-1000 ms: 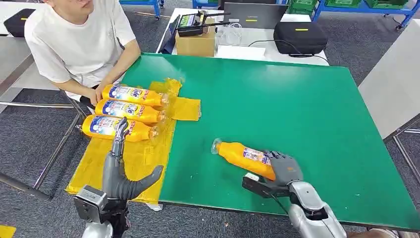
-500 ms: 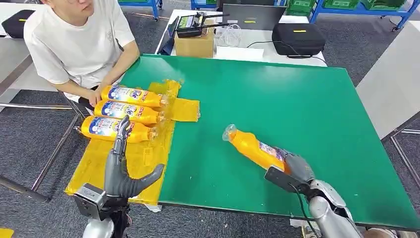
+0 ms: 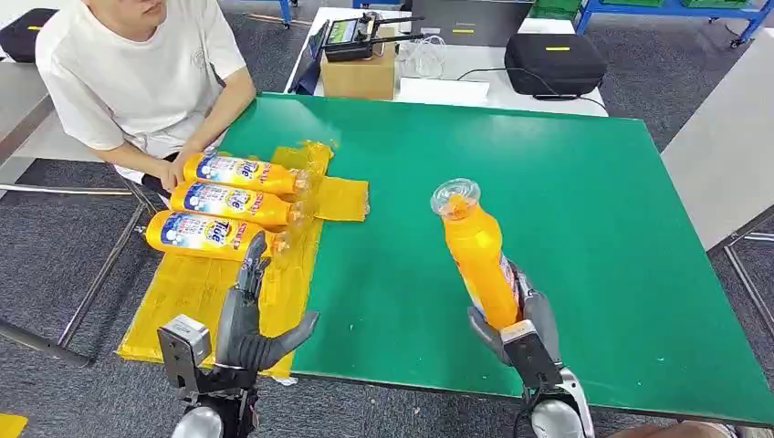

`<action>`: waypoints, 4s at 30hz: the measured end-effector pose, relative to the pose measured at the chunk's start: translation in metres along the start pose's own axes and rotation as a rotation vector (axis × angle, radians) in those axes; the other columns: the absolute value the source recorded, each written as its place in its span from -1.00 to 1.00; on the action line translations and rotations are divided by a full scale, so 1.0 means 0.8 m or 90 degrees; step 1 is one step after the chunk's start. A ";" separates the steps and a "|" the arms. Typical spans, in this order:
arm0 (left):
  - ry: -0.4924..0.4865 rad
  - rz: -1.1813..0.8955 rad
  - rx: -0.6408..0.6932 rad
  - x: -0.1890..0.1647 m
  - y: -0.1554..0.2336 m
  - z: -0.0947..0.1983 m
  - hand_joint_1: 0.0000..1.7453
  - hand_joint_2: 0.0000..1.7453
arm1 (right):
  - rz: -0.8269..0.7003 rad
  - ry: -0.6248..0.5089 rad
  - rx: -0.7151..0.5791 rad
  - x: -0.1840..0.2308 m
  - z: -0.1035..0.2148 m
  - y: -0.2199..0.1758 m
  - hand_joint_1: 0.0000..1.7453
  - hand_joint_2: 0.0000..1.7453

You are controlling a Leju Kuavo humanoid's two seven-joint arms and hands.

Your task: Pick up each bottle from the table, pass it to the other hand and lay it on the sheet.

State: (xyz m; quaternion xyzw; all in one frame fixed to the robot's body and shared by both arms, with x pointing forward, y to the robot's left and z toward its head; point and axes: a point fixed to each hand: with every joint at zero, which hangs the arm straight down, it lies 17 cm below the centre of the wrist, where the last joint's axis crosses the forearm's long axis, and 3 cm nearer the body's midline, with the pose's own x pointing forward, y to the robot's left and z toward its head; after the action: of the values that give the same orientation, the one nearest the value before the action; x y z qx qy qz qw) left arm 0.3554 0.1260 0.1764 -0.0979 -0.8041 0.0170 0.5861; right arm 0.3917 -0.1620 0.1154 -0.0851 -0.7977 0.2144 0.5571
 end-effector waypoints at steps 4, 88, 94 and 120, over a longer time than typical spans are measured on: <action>-0.030 0.016 -0.017 0.012 -0.010 0.001 -1.00 1.00 | -0.045 -0.043 -0.056 0.028 -0.008 -0.019 1.00 1.00; -0.083 0.252 -0.183 0.051 -0.115 -0.022 1.00 1.00 | -0.052 -0.257 0.353 0.174 -0.044 0.241 1.00 1.00; -0.041 0.275 -0.188 0.034 -0.112 -0.023 1.00 1.00 | -0.025 -0.245 0.361 0.159 -0.044 0.247 -1.00 -1.00; -0.117 -0.214 -0.007 0.024 -0.035 -0.061 1.00 1.00 | -0.082 -0.226 0.216 0.166 -0.029 0.213 -1.00 -1.00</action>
State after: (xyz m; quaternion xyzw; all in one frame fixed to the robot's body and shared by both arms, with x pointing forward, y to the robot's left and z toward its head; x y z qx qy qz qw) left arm 0.3918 0.0981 0.2135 0.0366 -0.8592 -0.0762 0.5046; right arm 0.3470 0.0454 0.1605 0.0996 -0.8396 0.3205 0.4271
